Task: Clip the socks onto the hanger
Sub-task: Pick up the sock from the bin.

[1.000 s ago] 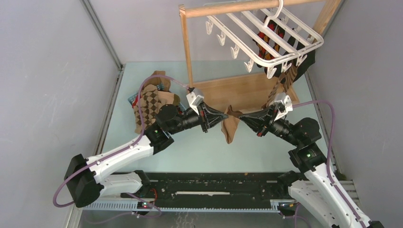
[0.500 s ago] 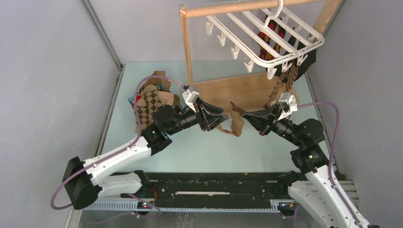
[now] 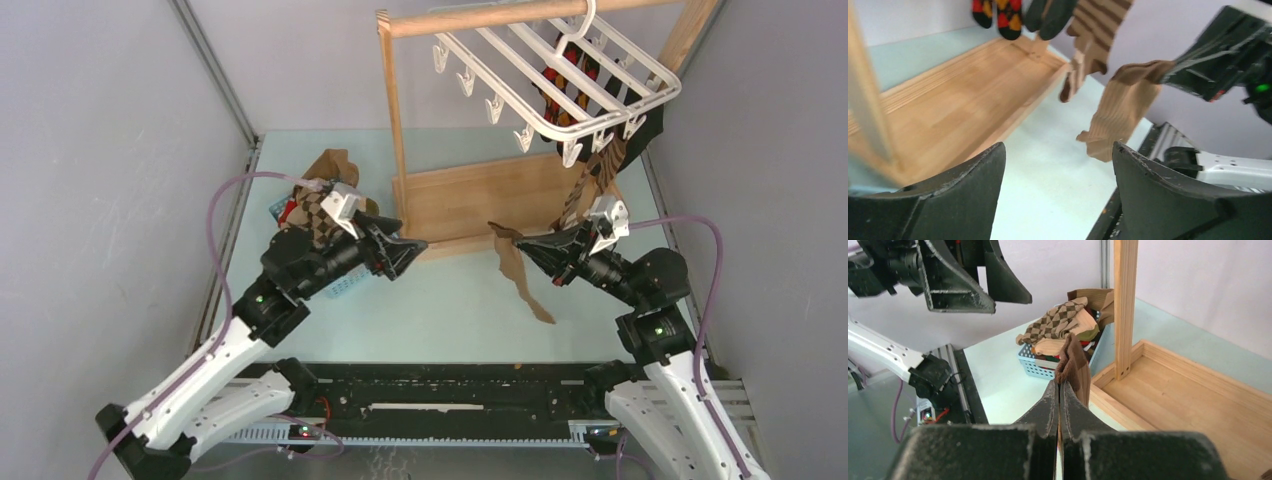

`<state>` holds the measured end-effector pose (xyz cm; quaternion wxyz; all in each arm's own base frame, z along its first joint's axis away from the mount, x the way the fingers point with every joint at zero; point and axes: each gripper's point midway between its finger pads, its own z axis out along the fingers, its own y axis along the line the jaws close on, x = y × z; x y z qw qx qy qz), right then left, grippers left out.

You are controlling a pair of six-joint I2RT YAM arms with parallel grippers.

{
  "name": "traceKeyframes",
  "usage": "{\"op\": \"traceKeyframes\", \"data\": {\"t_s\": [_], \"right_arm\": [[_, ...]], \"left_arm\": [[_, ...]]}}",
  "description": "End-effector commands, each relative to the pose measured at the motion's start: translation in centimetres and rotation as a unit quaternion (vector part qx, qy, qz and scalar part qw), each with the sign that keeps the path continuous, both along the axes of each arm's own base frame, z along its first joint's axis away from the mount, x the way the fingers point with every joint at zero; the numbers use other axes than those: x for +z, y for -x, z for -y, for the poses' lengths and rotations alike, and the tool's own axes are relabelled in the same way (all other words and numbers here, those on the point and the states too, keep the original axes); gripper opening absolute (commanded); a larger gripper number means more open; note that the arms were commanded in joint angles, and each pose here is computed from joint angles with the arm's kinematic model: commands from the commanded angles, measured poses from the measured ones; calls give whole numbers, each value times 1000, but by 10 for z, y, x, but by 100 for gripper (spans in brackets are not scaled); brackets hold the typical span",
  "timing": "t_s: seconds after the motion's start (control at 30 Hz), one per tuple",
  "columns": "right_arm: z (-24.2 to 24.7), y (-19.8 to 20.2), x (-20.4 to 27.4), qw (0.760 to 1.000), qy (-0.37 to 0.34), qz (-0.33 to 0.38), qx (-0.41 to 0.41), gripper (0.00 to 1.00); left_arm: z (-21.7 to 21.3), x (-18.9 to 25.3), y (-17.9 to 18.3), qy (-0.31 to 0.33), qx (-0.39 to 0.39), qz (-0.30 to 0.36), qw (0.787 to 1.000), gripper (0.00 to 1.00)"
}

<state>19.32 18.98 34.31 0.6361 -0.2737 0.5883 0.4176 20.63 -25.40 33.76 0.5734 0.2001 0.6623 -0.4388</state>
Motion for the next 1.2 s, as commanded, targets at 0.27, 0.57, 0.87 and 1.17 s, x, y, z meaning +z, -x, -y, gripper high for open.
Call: {"op": "traceKeyframes", "data": {"t_s": [0.27, 0.57, 0.87, 1.17], "right_arm": [[8, 12, 6, 995, 72, 66, 15, 0], [15, 4, 4, 996, 73, 59, -6, 0], [20, 4, 5, 996, 73, 58, -17, 0], [24, 16, 7, 990, 110, 85, 6, 0]], "left_arm": [[-144, -72, -72, -120, 268, -203, 934, 94], [-226, -95, -135, -166, 460, -289, 823, 87], [-255, -57, -177, -184, 439, -242, 846, 88], [-132, -5, -137, -103, 125, -66, 985, 82]]}}
